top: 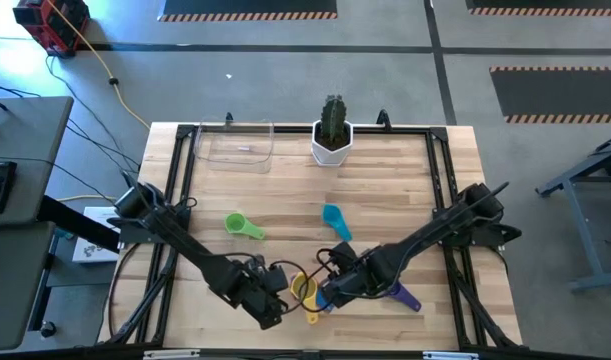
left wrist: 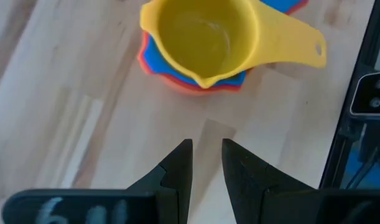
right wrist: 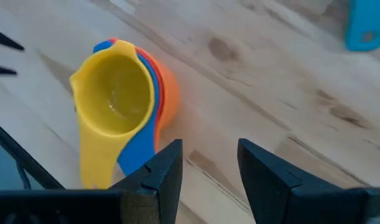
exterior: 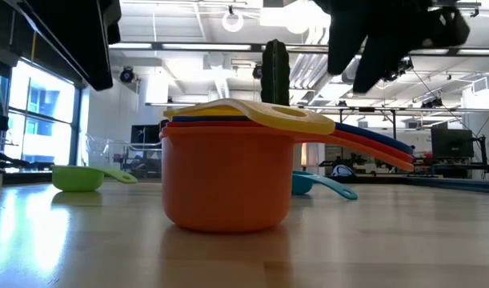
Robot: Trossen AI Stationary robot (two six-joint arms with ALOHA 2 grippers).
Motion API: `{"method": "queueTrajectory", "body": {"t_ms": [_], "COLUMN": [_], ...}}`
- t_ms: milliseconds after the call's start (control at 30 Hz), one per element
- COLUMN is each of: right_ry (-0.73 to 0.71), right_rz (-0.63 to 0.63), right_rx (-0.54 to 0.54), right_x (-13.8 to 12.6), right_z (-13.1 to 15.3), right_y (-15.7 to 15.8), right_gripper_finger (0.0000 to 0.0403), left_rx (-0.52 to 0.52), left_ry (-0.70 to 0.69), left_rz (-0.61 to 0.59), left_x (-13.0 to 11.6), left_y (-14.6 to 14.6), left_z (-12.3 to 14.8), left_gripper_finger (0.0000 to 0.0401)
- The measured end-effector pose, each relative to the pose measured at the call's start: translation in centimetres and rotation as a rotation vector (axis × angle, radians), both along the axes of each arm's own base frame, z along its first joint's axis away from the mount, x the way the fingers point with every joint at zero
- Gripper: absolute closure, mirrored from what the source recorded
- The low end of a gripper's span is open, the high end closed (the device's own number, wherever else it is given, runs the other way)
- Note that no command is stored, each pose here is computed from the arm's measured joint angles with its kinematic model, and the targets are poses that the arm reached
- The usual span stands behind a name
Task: Nest measuring cups in basket
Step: Stack the yellow measuring cup on the dark blue measuring cup
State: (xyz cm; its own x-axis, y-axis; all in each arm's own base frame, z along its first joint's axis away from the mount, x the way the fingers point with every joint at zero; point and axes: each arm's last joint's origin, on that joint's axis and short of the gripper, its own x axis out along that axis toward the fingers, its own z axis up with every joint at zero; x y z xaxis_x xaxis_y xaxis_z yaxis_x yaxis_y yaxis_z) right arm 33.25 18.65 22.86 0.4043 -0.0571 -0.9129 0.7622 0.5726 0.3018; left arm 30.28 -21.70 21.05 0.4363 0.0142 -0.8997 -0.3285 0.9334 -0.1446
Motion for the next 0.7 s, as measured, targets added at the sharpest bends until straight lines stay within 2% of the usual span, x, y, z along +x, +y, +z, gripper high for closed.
{"method": "queueTrajectory", "body": {"t_ms": [267,533,700], "right_ry": [-0.062,-0.044,-0.026], "right_rz": [0.001,-0.006,-0.024], "right_rx": [0.054,0.130,0.191], "right_x": [-0.1,-0.7,-1.2], "right_z": [-3.2,-5.5,-6.5], "right_y": [0.0,-0.1,-0.1], "right_gripper_finger": [0.0258,0.0258,0.0258], "left_rx": [-0.066,-0.147,-0.162], "left_ry": [0.004,0.021,0.007], "left_rz": [0.046,0.025,0.036], "left_x": [1.2,2.7,3.4], "left_y": [-0.6,-1.6,-1.4], "left_z": [-1.9,-4.9,-5.5], "left_gripper_finger": [0.0323,0.0323,0.0323]}}
